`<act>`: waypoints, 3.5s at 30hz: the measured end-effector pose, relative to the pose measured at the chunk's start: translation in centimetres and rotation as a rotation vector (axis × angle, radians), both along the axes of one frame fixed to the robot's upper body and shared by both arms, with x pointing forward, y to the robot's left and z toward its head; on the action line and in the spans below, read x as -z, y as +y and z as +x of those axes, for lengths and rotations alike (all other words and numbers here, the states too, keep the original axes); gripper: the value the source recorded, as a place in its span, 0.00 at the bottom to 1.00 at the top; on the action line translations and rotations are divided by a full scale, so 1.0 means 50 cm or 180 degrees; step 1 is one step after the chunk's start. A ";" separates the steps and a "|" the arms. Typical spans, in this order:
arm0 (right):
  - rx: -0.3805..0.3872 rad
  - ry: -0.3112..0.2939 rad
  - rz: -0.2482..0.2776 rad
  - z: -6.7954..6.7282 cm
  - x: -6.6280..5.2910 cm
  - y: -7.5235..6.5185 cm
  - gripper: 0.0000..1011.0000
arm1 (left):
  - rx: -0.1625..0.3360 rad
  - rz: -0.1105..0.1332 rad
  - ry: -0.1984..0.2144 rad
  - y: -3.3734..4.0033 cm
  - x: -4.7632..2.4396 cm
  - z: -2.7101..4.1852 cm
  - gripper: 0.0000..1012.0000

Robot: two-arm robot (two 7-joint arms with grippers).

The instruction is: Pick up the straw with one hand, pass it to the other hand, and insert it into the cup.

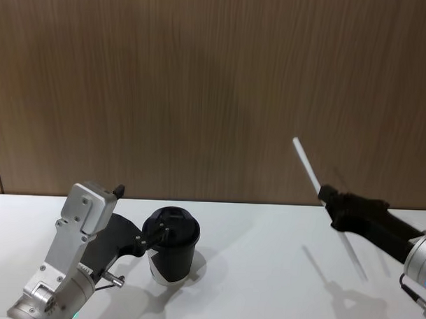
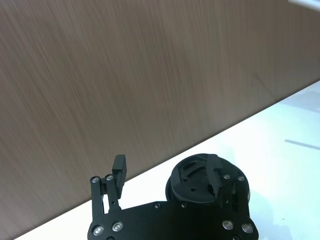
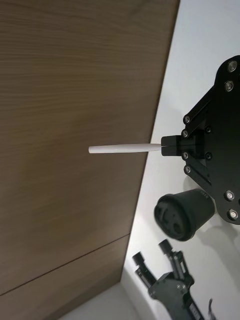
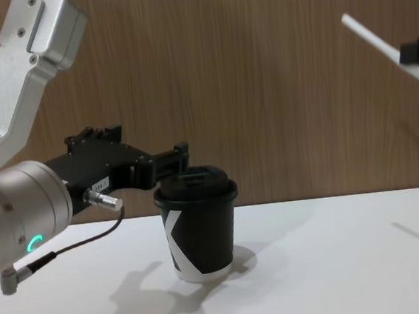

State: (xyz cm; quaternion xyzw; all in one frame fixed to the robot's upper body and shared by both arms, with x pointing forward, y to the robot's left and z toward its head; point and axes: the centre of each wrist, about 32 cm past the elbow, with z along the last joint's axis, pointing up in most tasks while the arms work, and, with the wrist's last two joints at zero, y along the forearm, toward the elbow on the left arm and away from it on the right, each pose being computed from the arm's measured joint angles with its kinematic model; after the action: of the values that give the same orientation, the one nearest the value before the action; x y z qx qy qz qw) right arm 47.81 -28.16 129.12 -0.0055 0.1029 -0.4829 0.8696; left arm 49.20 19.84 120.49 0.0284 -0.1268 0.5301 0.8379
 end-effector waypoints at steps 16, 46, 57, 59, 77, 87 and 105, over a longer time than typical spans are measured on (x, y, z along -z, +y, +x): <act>-0.0201 -0.0295 0.0370 -0.020 -0.034 -0.010 0.00 | 0.0356 -0.0050 -0.0068 0.006 -0.036 0.008 0.99; -0.0511 -0.0298 0.0485 -0.041 -0.026 0.001 0.00 | 0.1460 -0.0753 0.0094 0.036 -0.076 0.064 0.99; -0.0687 -0.0274 0.0508 -0.047 -0.020 0.012 0.00 | 0.1878 -0.1011 0.0213 0.051 -0.076 0.100 0.99; -0.0721 -0.0273 0.0515 -0.047 -0.019 0.015 0.00 | 0.1937 -0.1030 0.0229 0.052 -0.076 0.105 0.99; -0.0835 -0.0267 0.0555 -0.048 -0.012 0.023 0.00 | 0.2442 -0.1282 0.0428 0.048 -0.061 0.145 0.99; -0.0851 -0.0252 0.0562 -0.046 -0.007 0.023 0.00 | 0.2523 -0.1390 0.0465 0.029 -0.052 0.148 0.99; -0.0883 -0.0215 0.0563 -0.047 -0.001 0.015 0.00 | 0.2656 -0.1551 0.0449 -0.005 -0.037 0.150 0.99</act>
State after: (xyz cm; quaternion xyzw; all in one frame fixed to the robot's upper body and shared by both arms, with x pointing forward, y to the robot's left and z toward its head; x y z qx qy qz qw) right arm 45.45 -27.41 129.18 0.0731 0.1140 -0.3472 0.9280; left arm 56.68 19.57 122.33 -0.1860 0.0574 0.1600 0.9677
